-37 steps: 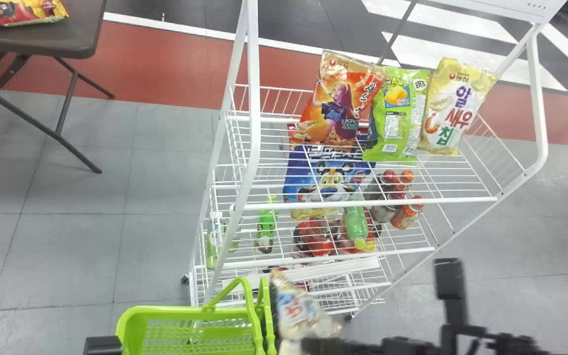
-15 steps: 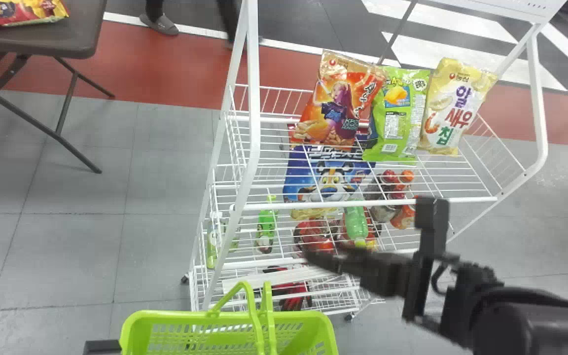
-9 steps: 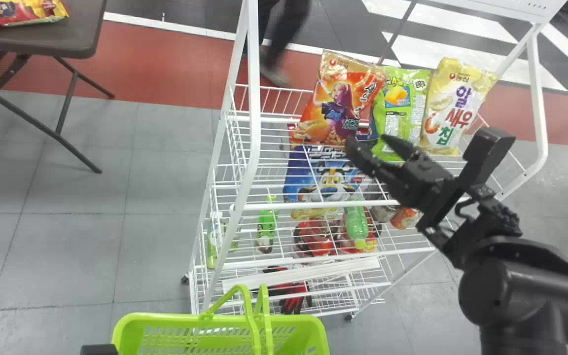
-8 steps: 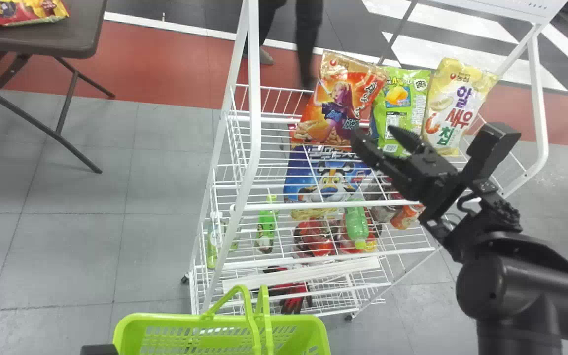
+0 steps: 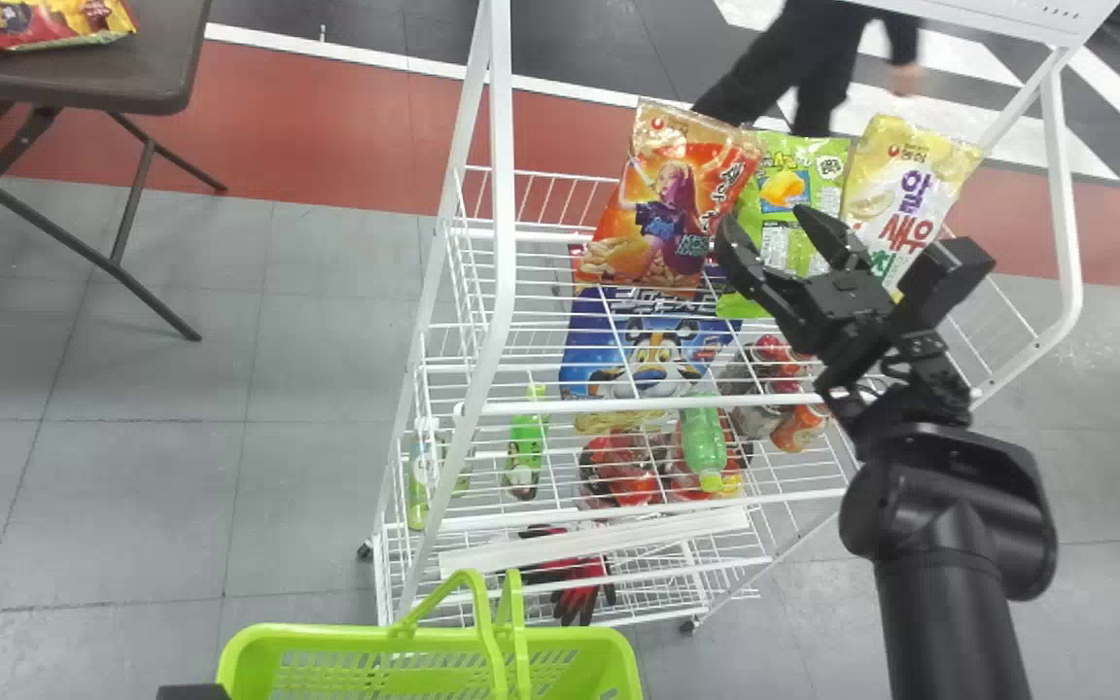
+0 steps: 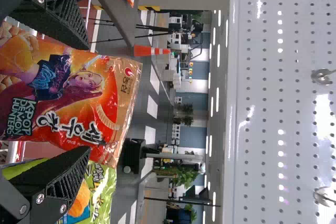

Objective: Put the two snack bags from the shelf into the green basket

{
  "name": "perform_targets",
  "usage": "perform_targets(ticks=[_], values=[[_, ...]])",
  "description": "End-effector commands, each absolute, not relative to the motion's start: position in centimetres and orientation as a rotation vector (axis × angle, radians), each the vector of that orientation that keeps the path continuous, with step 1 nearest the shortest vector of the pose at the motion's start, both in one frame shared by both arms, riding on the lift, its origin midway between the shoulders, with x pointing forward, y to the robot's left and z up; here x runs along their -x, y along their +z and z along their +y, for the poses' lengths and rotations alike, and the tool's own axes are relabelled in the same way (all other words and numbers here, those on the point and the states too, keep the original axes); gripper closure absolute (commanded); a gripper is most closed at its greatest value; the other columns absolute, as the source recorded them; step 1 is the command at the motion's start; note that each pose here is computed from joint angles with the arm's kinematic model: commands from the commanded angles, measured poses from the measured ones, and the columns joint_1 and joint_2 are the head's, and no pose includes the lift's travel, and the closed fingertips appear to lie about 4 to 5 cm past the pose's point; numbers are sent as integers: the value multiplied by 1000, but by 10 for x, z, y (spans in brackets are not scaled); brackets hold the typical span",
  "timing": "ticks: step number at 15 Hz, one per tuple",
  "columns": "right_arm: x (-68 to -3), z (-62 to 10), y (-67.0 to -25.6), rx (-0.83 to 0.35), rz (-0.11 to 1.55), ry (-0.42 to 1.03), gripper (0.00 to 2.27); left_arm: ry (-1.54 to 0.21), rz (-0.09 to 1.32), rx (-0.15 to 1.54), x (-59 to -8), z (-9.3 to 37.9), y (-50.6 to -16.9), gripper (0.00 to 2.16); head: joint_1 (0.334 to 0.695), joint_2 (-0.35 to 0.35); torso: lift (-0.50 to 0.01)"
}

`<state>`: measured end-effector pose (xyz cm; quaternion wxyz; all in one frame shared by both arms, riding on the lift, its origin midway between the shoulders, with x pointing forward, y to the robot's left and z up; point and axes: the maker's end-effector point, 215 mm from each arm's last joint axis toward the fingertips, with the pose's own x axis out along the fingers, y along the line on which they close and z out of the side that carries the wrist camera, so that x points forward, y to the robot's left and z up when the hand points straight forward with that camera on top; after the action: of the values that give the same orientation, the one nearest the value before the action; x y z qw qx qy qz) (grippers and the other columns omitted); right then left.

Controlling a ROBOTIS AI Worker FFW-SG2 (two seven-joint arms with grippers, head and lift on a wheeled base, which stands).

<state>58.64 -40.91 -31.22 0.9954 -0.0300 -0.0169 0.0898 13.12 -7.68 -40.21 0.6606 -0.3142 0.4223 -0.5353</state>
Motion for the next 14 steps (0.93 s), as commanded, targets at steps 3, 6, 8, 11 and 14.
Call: perform_targets(ticks=[3,6,8,11,14], values=[[-622,-392,-334,68,-21,188,151,-1207,952,712,-133,-76,-402,2074,695,-350,-1],[-638,-386,-349,73,16,177,147,-1199,949,716,-135,-71,-403,2074,695,-350,-1],[-644,-385,-359,86,32,167,147,-1197,940,717,-136,-70,-403,2074,695,-350,-1],[-651,-391,-369,100,46,130,147,-1196,931,720,-138,-68,-402,2074,695,-350,-1],[-663,-397,-377,120,76,91,144,-1200,925,731,-138,-67,-402,2074,695,-350,-1]])
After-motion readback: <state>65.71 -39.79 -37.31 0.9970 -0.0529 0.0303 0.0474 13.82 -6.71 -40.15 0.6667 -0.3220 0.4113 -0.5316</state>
